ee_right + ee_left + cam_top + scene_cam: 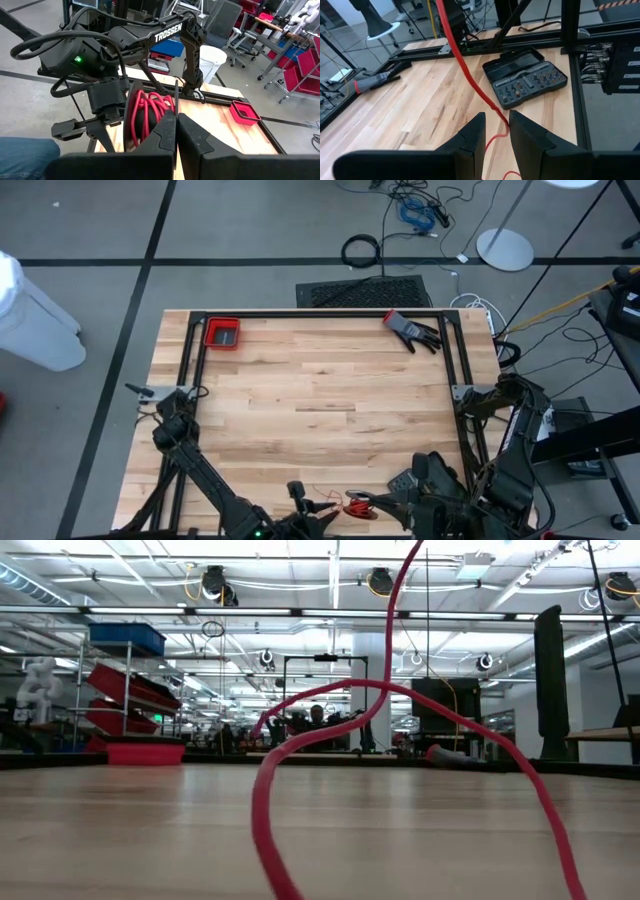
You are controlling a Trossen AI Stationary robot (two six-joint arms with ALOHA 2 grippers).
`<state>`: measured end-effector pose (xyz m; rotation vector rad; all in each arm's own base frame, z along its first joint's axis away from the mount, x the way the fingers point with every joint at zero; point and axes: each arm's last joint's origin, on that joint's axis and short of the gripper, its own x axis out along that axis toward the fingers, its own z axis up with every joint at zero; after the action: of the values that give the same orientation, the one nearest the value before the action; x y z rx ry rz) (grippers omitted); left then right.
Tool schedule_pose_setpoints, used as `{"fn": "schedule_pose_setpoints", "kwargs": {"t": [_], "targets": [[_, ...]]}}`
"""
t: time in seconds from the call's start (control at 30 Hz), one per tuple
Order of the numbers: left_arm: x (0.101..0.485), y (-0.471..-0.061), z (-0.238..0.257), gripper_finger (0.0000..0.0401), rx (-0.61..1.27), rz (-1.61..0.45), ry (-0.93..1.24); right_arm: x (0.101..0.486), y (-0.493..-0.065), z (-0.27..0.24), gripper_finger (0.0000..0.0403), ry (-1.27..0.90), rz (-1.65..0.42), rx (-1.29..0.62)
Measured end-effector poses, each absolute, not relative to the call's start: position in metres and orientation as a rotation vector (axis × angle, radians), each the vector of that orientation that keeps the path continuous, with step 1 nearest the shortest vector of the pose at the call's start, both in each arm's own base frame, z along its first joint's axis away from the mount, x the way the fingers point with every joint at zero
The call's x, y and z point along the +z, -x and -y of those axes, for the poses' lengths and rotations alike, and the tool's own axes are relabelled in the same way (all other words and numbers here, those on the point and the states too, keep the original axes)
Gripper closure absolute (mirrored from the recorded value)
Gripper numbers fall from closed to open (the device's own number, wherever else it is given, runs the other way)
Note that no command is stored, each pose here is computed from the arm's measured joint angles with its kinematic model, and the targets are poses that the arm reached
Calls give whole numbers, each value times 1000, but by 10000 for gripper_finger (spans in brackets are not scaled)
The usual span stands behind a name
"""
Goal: Coil cords
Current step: Coil the red wire onto the spool
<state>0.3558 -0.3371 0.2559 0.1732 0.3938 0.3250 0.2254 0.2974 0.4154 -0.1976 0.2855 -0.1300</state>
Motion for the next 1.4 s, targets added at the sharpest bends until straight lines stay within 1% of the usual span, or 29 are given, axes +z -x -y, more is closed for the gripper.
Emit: {"fn": "schedule_pose_setpoints", "kwargs": {"t": [0.1,0.2,0.27,0.37,0.4,0.6,0.73,0.9,1.17,1.4], "targets": [[256,-356,337,309,325,-393,-173,415,-225,-297,403,198,-285,-130],[256,-357,336,322,329,-394,-179,415,-225,-297,403,198,-286,-130],[256,-358,335,343,333,-393,-179,415,-225,-297,403,198,-285,-130],[256,-359,334,385,334,-397,-195,415,-225,-297,403,198,-286,-130],[256,-359,333,391,334,-397,-196,415,-225,-297,403,198,-285,-130],[256,-359,333,397,335,-399,-201,415,-225,-297,403,198,-285,-130],[257,-359,332,398,378,-375,-216,415,-225,-297,403,191,-285,-132],[258,-373,315,398,446,-370,-250,417,-225,-295,403,129,-234,-233],[260,-400,281,399,527,-378,-242,417,-226,-293,403,109,-207,-284],[273,-411,283,399,496,-297,-239,413,-235,-289,403,137,-165,-404]]}}
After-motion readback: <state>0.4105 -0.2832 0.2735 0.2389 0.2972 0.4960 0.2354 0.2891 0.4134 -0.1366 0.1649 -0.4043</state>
